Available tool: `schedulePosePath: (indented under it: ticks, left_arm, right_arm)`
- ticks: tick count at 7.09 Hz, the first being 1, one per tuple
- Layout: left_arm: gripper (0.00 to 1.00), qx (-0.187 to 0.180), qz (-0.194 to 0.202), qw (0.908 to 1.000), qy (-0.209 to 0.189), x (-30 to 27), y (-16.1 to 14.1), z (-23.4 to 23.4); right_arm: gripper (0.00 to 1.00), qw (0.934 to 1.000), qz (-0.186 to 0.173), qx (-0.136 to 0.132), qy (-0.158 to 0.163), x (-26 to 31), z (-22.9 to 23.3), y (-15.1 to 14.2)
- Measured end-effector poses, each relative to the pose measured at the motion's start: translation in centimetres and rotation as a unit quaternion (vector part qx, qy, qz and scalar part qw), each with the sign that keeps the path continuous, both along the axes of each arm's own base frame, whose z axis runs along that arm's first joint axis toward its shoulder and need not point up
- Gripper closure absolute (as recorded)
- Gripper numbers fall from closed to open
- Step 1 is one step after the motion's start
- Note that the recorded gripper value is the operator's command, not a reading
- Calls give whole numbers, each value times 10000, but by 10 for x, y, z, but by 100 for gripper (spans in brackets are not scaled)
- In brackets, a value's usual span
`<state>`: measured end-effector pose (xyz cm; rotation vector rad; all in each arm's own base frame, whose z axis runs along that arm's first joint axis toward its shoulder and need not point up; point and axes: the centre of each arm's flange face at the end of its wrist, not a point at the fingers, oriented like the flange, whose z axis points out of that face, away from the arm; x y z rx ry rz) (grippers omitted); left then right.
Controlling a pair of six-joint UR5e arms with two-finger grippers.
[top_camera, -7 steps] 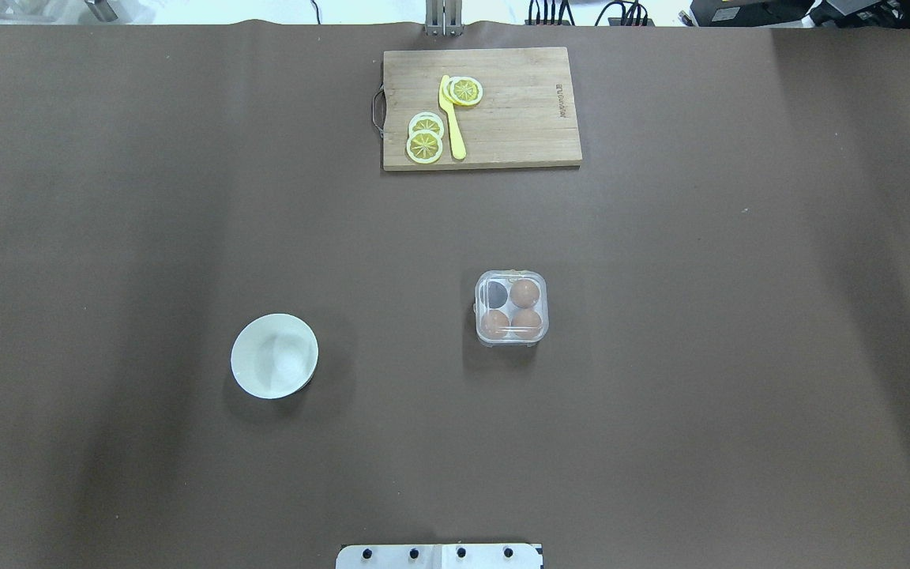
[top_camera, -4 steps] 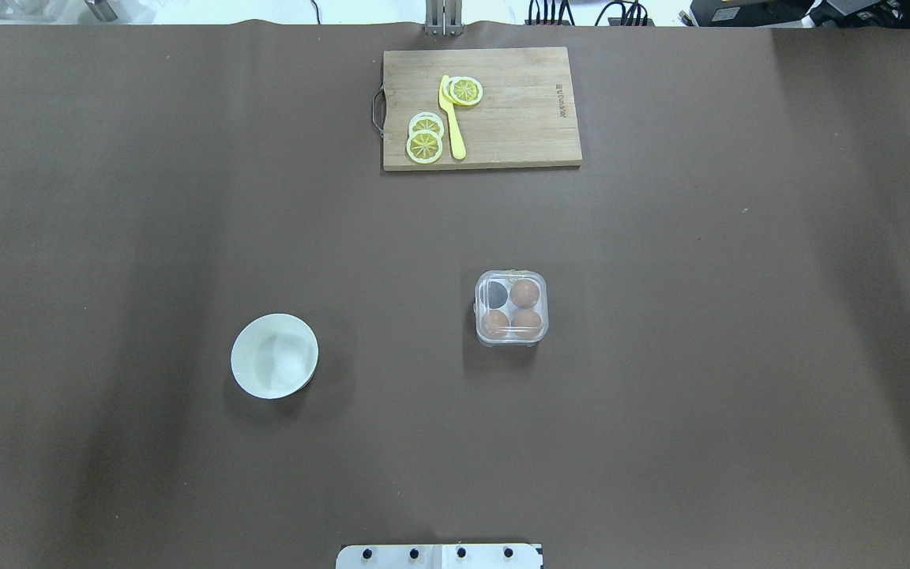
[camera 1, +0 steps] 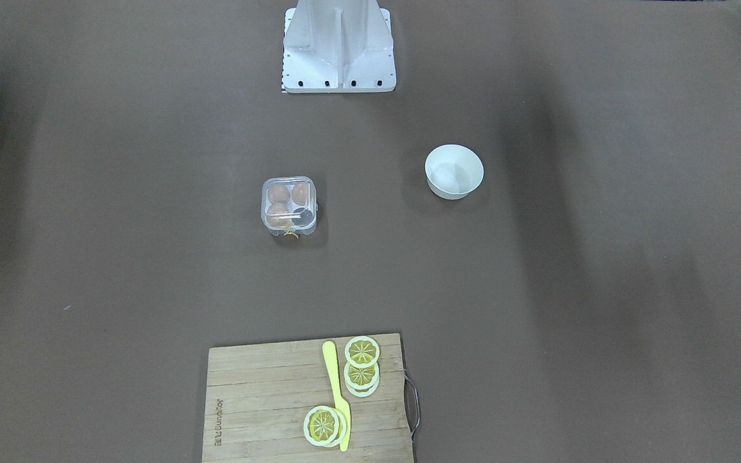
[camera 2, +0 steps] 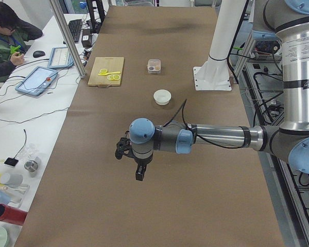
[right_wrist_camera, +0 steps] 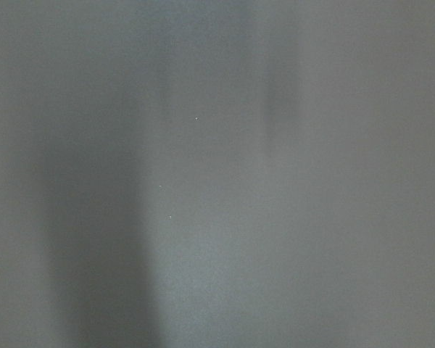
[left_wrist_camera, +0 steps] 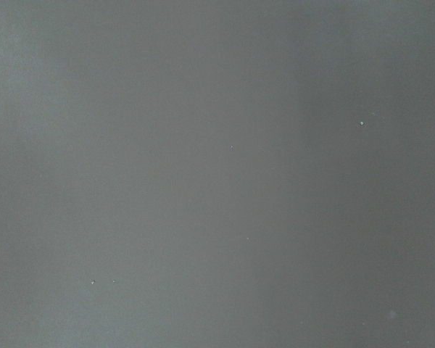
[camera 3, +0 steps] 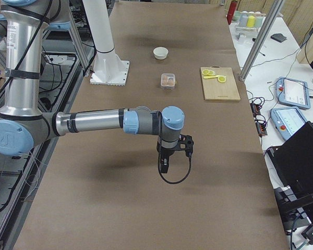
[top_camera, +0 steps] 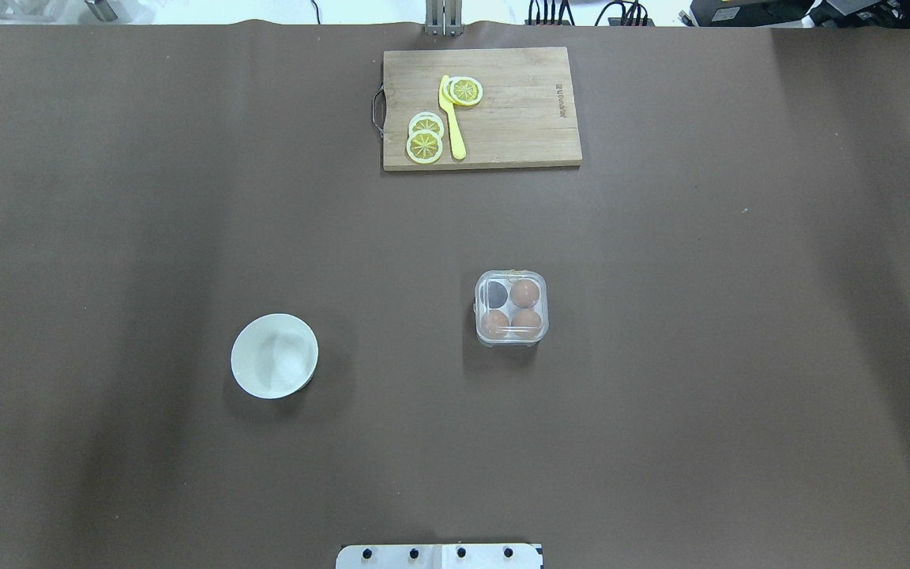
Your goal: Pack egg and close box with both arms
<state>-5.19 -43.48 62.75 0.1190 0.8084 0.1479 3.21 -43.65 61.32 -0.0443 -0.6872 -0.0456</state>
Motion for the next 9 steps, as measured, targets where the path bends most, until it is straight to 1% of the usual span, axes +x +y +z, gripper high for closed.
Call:
schedulePosePath:
  ticks: [6,9]
  left_arm:
    - [1,62,-4,10000,12,0,0,-5]
    - [1,155,1,9999,9,-1,1,-5]
  right_arm:
    - [0,10000,-12,42,-4,-2,0,-1]
    - [0,10000,-9,57,-12,-2,-1,-1]
